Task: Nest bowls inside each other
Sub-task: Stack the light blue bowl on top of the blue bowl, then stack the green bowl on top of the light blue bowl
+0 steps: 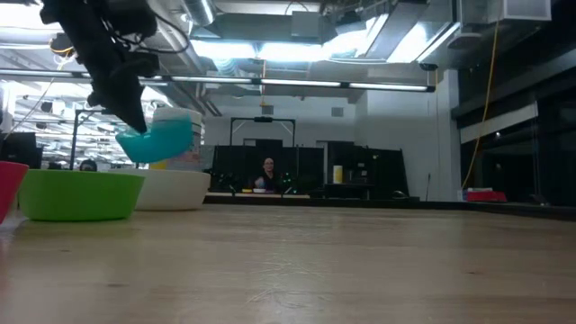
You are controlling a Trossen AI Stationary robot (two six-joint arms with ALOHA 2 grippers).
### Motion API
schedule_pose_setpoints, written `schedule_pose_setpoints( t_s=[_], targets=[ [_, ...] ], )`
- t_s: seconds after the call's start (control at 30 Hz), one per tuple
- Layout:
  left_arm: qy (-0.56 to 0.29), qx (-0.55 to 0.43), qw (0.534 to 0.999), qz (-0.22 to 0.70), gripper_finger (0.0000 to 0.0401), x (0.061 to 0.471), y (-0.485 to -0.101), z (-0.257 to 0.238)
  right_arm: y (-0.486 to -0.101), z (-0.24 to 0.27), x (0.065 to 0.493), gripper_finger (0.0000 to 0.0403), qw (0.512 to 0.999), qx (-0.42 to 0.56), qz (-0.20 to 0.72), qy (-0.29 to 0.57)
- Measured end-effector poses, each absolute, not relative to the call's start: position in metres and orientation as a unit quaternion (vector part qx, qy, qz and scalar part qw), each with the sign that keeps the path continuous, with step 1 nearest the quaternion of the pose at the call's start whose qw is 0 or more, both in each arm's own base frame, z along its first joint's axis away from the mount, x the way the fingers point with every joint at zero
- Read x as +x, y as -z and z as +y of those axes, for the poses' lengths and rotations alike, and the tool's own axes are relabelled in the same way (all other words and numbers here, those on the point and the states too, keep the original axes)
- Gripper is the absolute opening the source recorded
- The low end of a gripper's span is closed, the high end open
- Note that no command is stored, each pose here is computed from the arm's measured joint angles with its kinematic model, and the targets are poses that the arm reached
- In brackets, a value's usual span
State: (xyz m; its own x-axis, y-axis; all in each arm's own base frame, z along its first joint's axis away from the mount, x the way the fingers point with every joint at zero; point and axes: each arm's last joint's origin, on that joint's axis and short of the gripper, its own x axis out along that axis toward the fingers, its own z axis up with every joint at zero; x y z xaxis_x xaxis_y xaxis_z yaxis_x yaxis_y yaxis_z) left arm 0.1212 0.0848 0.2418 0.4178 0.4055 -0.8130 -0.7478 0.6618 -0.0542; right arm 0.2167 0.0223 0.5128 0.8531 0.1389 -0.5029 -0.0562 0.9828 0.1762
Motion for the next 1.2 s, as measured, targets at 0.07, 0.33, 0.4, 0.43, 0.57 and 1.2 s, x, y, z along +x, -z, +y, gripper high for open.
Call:
schedule_pose_setpoints(
  t_s=[0.07,0.33,0.4,0.43,0.57,1.2],
  targets=[
    [-0.349,-0.212,0.816,0.409,0.0002,0.125,-0.24,0.089,-0.514,0.023,0.214,0.0148,0.96,0.076,0.265,-0.049],
    [-0.335,-0.223,0.803,0.44,0.0002,0.14,-0.225,0.103,-0.512,0.023,0.205,0.0155,0.955,0.082,0.284,-0.041],
    [-0.336,-0.223,0.8,0.444,0.0002,0.143,-0.222,0.106,-0.512,0.024,0.203,0.0153,0.955,0.082,0.284,-0.042],
    [-0.336,-0.223,0.799,0.446,0.0002,0.144,-0.22,0.108,-0.513,0.024,0.201,0.0152,0.955,0.081,0.282,-0.042],
    [-0.339,-0.226,0.788,0.461,0.0002,0.146,-0.214,0.114,-0.515,0.026,0.196,0.0148,0.957,0.081,0.277,-0.041],
    [-0.275,-0.263,0.848,0.368,0.0113,0.145,-0.225,0.132,-0.514,0.025,0.189,0.0148,0.953,0.088,0.289,-0.026]
  ],
)
